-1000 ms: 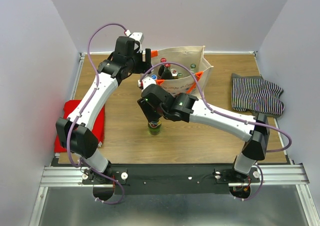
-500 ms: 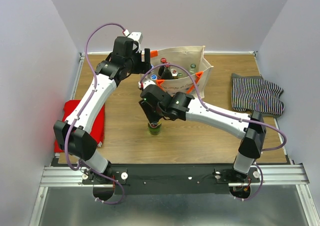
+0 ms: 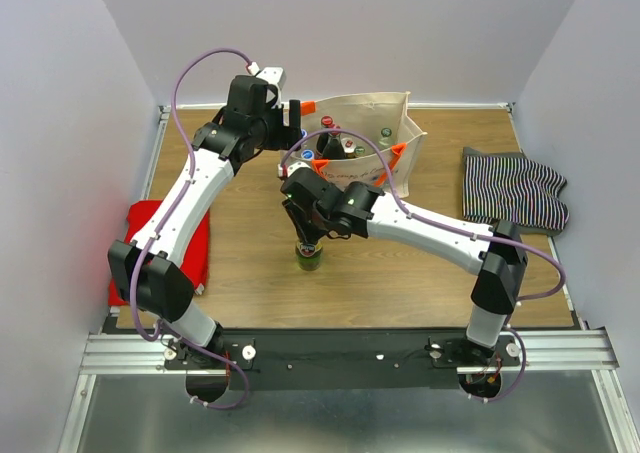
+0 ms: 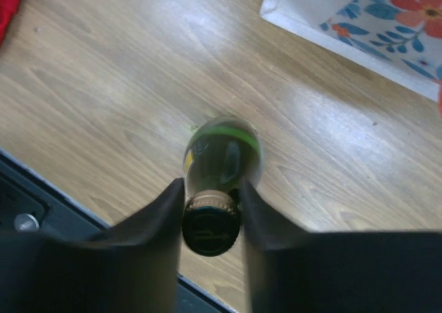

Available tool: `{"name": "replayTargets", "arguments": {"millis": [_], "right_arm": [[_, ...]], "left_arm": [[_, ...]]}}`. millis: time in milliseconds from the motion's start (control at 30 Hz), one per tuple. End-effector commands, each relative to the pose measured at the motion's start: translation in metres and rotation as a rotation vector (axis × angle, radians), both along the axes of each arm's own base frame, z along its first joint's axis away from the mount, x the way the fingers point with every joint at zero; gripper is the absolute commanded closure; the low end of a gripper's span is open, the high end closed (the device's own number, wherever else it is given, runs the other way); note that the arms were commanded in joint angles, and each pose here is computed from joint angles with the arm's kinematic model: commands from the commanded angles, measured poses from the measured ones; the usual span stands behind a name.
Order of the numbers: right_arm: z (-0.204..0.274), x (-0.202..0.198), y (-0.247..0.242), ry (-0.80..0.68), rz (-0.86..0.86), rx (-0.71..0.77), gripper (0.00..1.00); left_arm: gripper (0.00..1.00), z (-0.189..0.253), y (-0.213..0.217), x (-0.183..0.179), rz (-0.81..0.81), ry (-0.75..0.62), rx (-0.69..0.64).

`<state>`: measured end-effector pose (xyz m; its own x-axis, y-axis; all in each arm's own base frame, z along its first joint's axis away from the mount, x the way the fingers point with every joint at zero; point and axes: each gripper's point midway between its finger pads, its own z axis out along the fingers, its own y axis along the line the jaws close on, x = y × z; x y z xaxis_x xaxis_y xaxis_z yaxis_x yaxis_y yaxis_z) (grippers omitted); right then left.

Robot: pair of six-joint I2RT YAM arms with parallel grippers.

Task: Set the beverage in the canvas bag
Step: Pick up the drink from the center of the board.

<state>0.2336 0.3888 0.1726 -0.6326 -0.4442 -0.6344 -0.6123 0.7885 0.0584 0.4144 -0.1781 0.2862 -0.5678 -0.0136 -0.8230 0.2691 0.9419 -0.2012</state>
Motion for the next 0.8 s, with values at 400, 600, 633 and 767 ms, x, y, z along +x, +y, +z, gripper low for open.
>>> {"name": "replayTargets", "arguments": {"millis": [400, 600, 633, 767], "right_arm": [[0.057, 0.011, -0.006, -0.084, -0.063, 0.088, 0.99], [0.128, 0.029, -0.017, -0.234, -0.125, 0.153, 0.99], [0.134, 0.034, -0.023, -0.261, -0.146, 0.142, 0.99], [0.165, 0.040, -0.038, -0.333, -0.180, 0.139, 0.99]], "left_arm": [[0.10, 0.010, 0.007, -0.002, 0.016, -0.037, 0.004], [0.10, 0.014, 0.006, -0.001, 0.017, -0.041, -0.001], [0.09, 0.013, 0.006, -0.001, 0.016, -0.040, 0.000], [0.09, 0.014, 0.007, -0.003, 0.017, -0.040, 0.001]]}}
